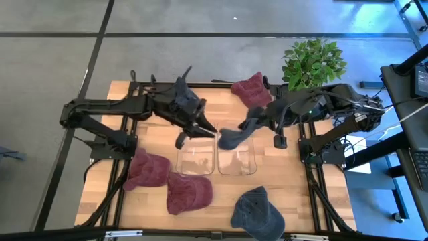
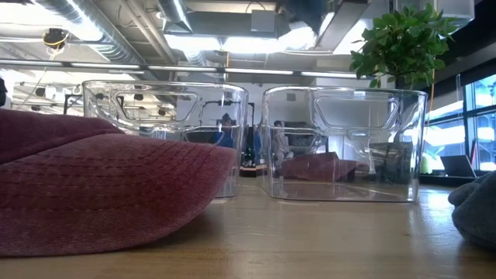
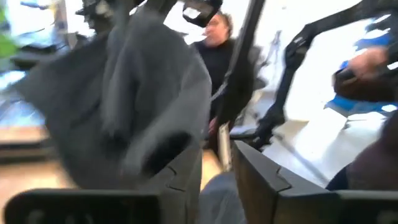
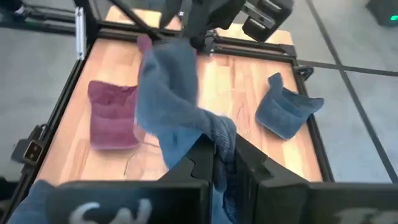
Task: Pick & Place hat
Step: Put the middle right blue cap into the right transparent bin
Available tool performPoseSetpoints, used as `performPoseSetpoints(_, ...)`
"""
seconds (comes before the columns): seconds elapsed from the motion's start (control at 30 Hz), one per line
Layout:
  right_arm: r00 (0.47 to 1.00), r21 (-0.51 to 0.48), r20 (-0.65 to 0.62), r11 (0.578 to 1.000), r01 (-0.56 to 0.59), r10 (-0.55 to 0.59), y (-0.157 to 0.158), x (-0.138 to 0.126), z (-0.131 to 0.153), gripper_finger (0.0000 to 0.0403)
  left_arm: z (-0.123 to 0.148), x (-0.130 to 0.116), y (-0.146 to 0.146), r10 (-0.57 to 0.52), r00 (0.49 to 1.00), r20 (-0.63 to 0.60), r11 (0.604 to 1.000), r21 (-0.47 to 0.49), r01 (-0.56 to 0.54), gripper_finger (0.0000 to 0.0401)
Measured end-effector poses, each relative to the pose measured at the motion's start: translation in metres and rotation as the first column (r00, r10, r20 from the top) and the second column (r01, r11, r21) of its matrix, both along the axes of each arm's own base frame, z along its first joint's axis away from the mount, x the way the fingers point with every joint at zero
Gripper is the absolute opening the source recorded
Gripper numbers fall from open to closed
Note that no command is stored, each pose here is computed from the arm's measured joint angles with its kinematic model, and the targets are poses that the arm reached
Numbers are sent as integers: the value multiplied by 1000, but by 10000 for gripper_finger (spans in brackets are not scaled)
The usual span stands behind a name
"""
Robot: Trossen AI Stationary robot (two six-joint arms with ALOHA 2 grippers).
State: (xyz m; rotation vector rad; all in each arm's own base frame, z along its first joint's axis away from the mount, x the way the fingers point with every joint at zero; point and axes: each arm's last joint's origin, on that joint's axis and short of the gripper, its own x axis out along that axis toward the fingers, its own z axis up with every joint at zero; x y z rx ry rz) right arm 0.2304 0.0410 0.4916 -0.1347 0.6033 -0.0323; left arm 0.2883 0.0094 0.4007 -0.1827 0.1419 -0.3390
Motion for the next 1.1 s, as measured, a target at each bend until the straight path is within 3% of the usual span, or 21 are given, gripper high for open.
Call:
performPoseSetpoints(0.17,998,30,1,998,58,-58,-3,-3,2,30,0,-30,10,165,975,-147,986,45,-160,108)
performPoseSetpoints(0.33,974,53,-120,979,198,-191,-8,9,-25,30,-4,-46,15,383,891,-243,924,89,-373,109)
performPoseSetpoints(0.47,954,41,-197,971,237,-225,-9,21,-51,30,-10,-51,17,479,826,-299,877,131,-462,109)
performPoseSetpoints(0.6,938,28,-243,965,260,-246,-11,33,-78,30,-14,-50,18,518,792,-322,855,162,-493,108)
performPoseSetpoints(1.1,884,-8,-313,932,362,-346,-37,56,-158,33,-26,-38,19,510,774,-374,859,175,-481,106)
